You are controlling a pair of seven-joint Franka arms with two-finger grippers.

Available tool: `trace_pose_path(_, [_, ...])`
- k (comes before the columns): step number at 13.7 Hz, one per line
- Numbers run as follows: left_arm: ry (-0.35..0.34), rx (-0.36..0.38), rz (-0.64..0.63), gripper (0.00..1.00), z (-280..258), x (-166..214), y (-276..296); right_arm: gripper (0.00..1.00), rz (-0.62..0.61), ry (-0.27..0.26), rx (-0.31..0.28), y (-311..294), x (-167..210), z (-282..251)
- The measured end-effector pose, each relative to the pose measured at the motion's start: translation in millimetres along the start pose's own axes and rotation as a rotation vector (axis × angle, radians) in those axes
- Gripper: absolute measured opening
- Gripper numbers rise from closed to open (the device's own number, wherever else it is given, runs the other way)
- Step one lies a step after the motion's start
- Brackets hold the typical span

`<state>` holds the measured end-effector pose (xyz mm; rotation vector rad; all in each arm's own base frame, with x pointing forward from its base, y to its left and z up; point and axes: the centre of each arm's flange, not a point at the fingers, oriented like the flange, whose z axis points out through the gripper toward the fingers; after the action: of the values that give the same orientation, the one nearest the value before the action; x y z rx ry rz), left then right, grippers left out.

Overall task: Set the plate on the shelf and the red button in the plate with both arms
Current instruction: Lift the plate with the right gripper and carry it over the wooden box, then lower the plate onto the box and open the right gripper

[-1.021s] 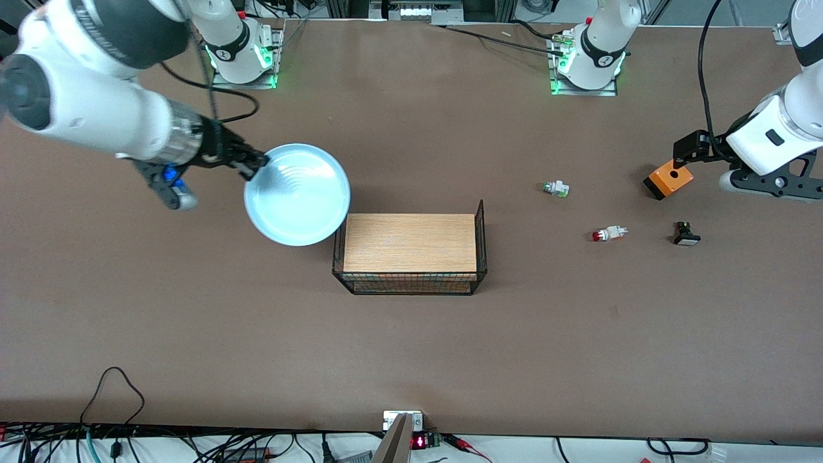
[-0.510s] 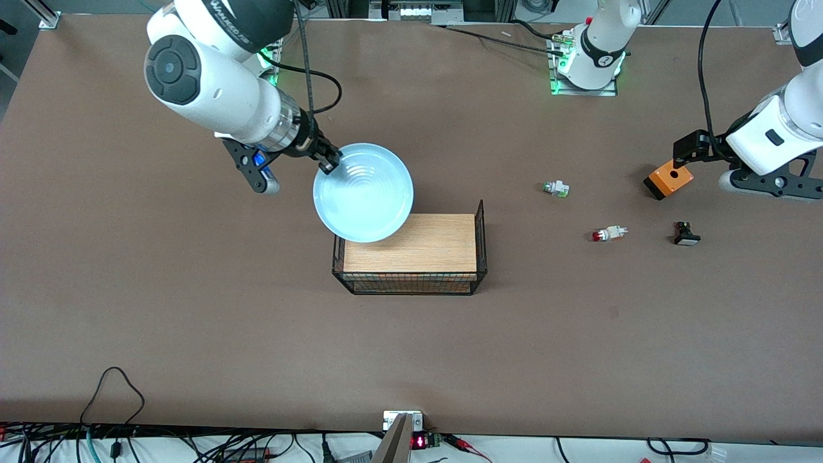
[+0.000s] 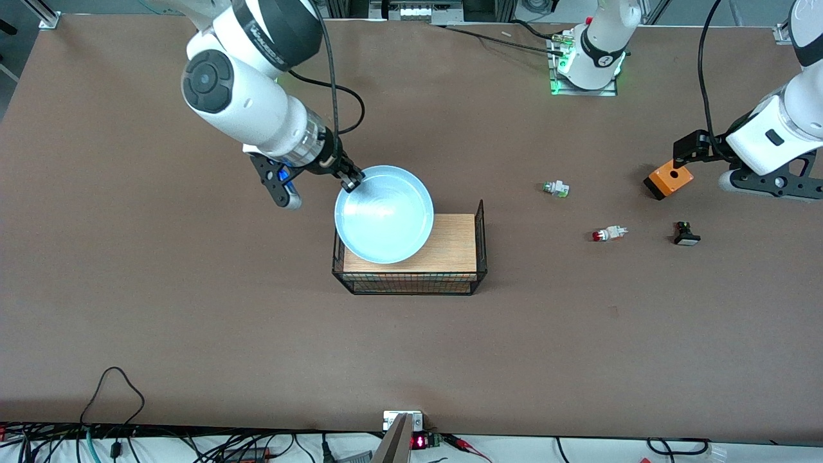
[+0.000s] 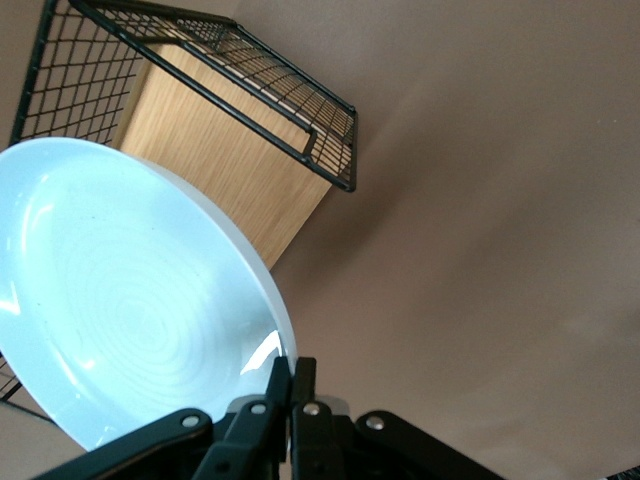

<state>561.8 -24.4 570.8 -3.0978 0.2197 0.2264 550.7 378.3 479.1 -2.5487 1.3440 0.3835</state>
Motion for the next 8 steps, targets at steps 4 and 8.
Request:
trace_pose_path(4, [0.000,0.000,0.000,1.00,0,0,0,0.03,-0.002,0.002,-0.020,-7,-1,34])
trace_pose_path(8, [0.000,0.000,0.000,1.00,0,0,0,0.03,-0.010,0.009,0.003,-16,-7,61])
